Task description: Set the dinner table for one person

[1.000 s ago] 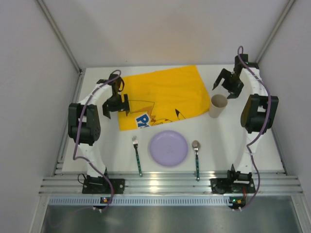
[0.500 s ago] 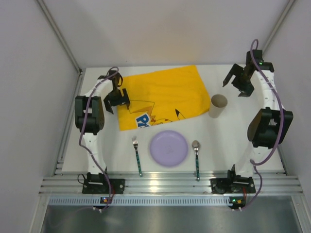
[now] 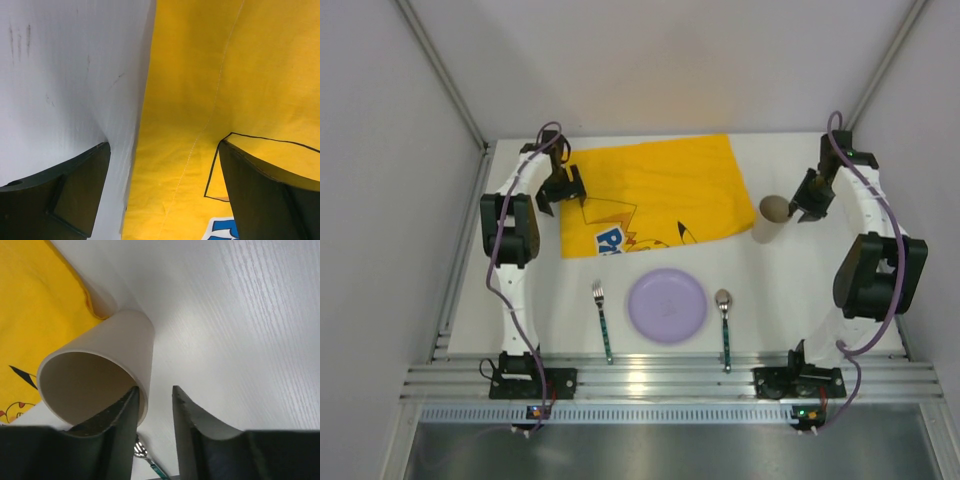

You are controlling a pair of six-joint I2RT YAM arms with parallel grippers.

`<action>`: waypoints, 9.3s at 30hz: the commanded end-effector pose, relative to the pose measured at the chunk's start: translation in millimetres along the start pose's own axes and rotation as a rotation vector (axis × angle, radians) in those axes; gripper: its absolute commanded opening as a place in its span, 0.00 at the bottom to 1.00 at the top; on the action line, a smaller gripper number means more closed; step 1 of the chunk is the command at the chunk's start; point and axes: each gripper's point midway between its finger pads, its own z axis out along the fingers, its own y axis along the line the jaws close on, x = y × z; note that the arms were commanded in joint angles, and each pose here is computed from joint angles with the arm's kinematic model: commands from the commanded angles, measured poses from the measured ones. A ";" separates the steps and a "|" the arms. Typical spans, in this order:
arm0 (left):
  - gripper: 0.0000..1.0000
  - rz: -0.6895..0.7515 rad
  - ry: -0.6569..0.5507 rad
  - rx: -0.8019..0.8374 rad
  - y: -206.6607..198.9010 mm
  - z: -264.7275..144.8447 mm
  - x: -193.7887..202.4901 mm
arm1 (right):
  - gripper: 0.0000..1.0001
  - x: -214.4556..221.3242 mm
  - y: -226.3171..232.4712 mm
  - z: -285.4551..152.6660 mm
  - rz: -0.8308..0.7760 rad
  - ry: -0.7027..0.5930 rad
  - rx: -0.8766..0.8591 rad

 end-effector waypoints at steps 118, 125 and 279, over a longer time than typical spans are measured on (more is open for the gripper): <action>0.94 0.343 0.096 0.118 -52.9 -67.8 122.5 | 0.02 91.0 48.6 102.8 -0.156 0.180 -0.135; 0.94 0.502 0.099 0.173 -82.2 -88.3 155.8 | 0.46 105.0 31.4 91.3 -0.176 0.218 -0.085; 0.01 0.316 -0.308 0.009 -43.0 -61.8 -7.0 | 1.00 170.1 25.0 -51.9 -0.295 0.099 -0.263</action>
